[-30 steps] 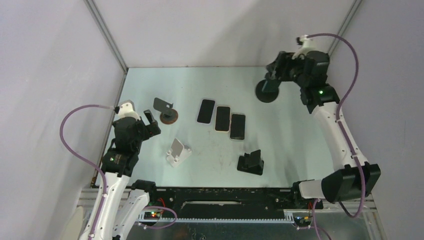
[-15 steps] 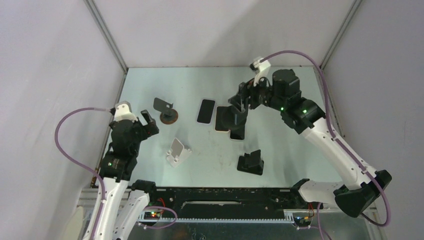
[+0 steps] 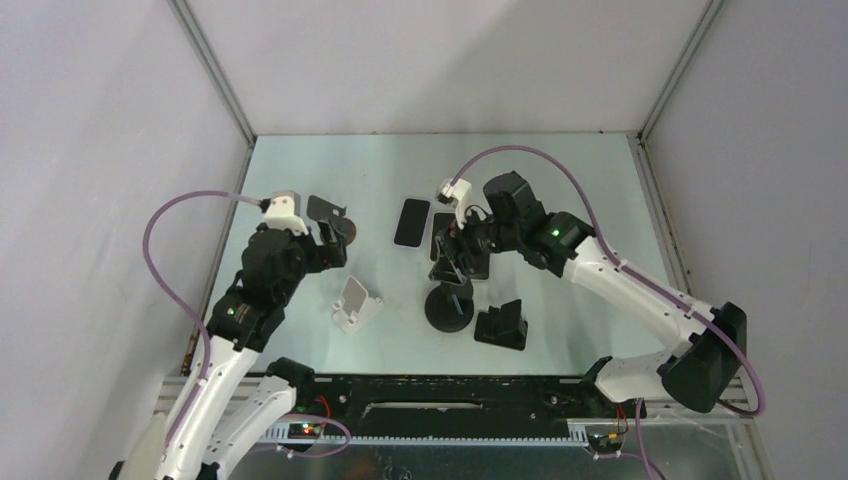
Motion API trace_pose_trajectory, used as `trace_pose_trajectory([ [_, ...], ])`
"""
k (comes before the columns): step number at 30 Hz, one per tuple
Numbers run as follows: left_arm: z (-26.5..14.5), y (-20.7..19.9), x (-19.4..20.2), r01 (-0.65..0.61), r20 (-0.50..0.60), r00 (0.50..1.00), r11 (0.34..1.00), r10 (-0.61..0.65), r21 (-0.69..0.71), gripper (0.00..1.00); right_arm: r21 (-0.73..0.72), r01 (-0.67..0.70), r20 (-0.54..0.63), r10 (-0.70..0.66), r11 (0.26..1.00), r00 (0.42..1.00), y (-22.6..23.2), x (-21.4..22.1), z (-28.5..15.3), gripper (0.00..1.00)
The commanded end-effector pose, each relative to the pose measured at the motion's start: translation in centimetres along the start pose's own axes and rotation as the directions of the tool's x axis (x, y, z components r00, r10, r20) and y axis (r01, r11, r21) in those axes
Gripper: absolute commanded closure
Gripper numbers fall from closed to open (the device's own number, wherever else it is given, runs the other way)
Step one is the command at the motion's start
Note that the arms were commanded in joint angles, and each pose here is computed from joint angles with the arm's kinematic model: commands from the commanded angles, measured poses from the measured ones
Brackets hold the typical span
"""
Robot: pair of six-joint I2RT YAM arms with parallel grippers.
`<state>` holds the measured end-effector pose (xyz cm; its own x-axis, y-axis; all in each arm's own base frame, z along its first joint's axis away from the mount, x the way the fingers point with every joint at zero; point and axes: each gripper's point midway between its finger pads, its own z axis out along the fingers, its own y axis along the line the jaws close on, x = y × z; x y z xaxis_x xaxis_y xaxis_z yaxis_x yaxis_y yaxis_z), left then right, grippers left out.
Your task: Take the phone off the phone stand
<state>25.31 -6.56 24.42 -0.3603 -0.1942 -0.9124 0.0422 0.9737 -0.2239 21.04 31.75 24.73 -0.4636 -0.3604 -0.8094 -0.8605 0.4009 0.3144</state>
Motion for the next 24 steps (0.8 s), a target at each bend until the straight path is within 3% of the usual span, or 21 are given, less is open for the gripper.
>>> trace_pose_trajectory([
  [1,-0.3,-1.6,-1.9,0.000,0.055,0.998,0.999,-0.003,0.047,0.07,-0.158,0.115,0.071,-0.105,0.981,0.992,2.9,-2.0,-0.2,1.00],
  [5,-0.4,-2.3,-1.2,-0.013,0.039,0.999,0.995,0.009,0.098,0.07,-0.184,0.116,0.039,-0.111,0.976,0.993,2.7,-1.0,0.3,0.99],
  [8,-0.4,-2.6,-0.6,-0.025,0.024,0.999,0.992,0.022,0.121,0.06,-0.193,0.102,0.016,-0.101,0.976,0.995,2.4,-0.4,0.6,0.85],
  [11,-0.1,-1.9,-0.3,-0.057,0.017,0.998,0.994,0.056,0.089,0.05,-0.168,0.085,-0.007,-0.087,0.982,0.996,1.4,0.1,1.1,0.53],
  [14,-0.1,0.2,-0.4,-0.099,0.001,0.995,0.995,0.099,-0.024,0.01,-0.142,0.059,-0.016,-0.062,0.988,0.998,0.6,0.2,1.4,0.35],
  [17,0.0,0.9,-0.8,-0.131,-0.010,0.991,0.989,0.130,-0.072,0.00,-0.135,0.048,-0.015,-0.051,0.990,0.999,0.4,0.1,1.6,0.05],
  [24,0.3,-2.0,-0.2,-0.103,-0.017,0.994,0.991,0.105,0.091,0.00,-0.049,0.011,0.039,-0.009,0.999,0.999,-0.7,-1.5,1.4,0.01],
])
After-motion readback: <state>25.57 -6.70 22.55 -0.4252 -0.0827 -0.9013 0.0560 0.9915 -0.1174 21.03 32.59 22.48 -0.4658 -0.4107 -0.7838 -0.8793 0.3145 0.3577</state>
